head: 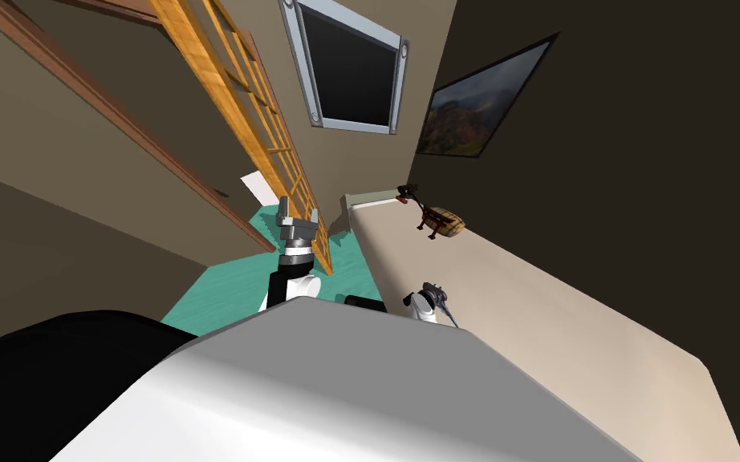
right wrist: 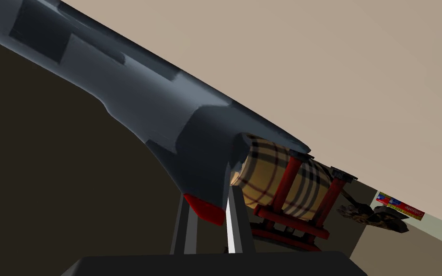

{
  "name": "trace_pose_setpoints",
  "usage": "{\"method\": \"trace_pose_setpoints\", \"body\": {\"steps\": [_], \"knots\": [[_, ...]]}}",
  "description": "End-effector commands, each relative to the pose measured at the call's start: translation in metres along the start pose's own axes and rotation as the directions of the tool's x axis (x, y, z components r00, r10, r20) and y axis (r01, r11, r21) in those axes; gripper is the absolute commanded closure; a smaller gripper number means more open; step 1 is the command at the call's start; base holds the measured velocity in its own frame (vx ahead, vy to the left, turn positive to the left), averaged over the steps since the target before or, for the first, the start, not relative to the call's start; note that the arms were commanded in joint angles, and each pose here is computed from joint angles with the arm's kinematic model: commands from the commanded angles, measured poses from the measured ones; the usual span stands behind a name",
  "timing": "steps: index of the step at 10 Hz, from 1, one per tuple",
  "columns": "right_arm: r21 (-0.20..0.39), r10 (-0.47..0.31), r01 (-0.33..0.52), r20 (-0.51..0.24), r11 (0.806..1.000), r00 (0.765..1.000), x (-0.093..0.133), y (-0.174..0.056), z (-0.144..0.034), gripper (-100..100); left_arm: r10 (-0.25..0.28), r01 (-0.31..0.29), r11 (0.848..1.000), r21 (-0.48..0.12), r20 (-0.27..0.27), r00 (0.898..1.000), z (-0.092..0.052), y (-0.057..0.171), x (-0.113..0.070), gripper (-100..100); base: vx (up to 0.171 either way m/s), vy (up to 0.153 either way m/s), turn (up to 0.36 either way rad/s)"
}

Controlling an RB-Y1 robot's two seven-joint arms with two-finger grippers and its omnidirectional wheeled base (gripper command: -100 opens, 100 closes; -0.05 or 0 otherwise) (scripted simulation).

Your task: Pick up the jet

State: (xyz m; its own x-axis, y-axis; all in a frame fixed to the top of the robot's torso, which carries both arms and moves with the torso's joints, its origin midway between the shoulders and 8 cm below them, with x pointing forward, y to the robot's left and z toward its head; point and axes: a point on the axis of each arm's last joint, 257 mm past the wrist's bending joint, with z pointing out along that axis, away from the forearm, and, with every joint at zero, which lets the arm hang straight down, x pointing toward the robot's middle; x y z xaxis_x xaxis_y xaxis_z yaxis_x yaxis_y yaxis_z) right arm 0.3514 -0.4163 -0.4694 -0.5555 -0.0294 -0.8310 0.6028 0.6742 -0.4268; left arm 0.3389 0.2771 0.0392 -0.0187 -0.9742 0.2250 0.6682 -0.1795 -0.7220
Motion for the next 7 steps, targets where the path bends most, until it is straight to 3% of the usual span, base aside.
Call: {"method": "trace_pose_setpoints", "body": {"steps": [1, 3, 5, 7], "knots": [[-0.032, -0.008, 0.009, 0.018, 0.999, 1.000, -0.004, 0.005, 0.001, 100, 0.000, 0.000, 1.000, 0.000, 0.000, 1.000, 0.000, 0.000, 0.000, 0, 0.098, 0.085, -0.424], [-0.063, -0.045, 0.049, 0.058, 0.997, 0.997, -0.013, 0.014, 0.001, 100, 0.000, 0.000, 1.000, 0.000, 0.000, 1.000, 0.000, 0.000, 0.000, 0, 0.023, 0.042, -0.115], [-0.098, -0.039, 0.045, 0.064, 0.994, 0.997, -0.014, 0.018, 0.001, 100, 0.000, 0.000, 1.000, 0.000, 0.000, 1.000, 0.000, 0.000, 0.000, 0, 0.083, 0.087, -0.413], [-0.129, -0.082, 0.095, 0.106, 0.987, 0.991, -0.022, 0.027, 0.000, 100, 0.000, 0.000, 1.000, 0.000, 0.000, 1.000, 0.000, 0.000, 0.000, 0, 0.025, 0.034, -0.037]]}}
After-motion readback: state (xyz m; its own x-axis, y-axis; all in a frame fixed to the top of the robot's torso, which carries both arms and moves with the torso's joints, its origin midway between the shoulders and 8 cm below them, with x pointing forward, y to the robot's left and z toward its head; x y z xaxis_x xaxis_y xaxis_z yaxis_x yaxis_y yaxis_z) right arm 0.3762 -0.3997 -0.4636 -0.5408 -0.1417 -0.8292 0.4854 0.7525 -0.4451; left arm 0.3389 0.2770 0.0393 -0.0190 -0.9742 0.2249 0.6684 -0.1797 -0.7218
